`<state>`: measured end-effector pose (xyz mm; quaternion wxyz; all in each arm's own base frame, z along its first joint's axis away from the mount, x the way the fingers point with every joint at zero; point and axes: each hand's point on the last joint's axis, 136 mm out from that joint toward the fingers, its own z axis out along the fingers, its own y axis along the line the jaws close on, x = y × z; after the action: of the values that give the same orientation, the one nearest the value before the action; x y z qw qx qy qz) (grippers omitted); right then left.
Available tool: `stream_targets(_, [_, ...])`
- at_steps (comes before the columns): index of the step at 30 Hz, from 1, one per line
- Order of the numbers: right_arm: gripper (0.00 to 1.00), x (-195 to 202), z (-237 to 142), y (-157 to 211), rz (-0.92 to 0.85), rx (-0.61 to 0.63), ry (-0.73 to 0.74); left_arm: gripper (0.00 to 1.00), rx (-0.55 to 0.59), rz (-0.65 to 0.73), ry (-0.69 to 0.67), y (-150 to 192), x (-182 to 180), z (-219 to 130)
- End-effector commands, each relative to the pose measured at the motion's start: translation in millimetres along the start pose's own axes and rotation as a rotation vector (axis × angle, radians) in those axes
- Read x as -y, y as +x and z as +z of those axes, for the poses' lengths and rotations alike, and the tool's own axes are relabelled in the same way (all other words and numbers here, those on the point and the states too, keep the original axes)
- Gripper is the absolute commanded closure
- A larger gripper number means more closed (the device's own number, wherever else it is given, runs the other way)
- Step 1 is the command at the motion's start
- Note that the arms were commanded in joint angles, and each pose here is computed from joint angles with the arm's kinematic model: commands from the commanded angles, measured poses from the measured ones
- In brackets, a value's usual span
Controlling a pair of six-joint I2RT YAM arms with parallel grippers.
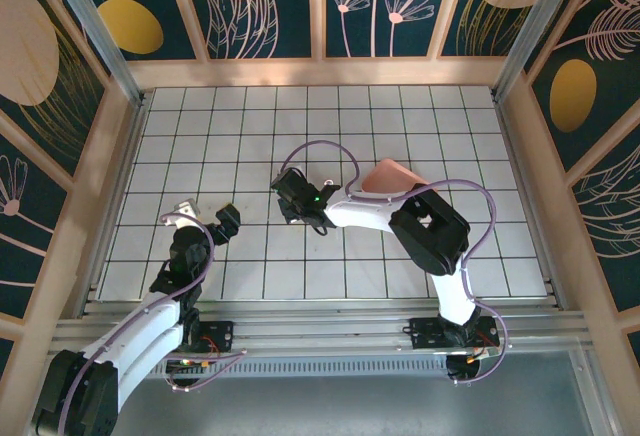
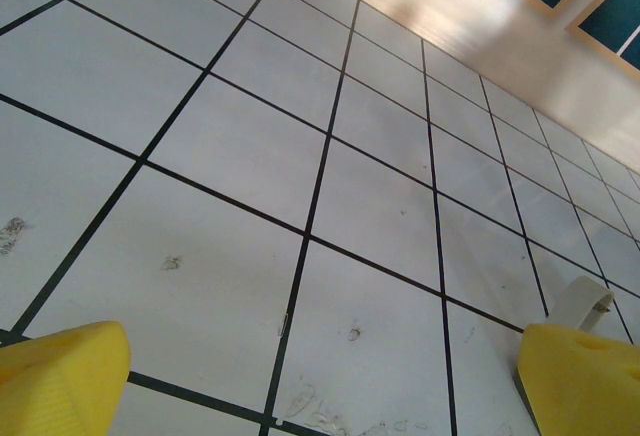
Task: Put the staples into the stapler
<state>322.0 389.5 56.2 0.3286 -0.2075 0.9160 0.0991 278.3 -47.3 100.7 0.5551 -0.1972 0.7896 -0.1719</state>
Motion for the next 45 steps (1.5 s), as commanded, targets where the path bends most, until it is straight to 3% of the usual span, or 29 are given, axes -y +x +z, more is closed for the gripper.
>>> stream_targets(1, [0.91,6,1,0,-0.01,0.002,0.025,0.01,0.034,0.008,-0.008,-12,2,0])
stream_targets(45, [0.91,8,12,27,-0.039,-0.06,0.037,0.01,0.035,0.007,-0.008,-12,2,-1])
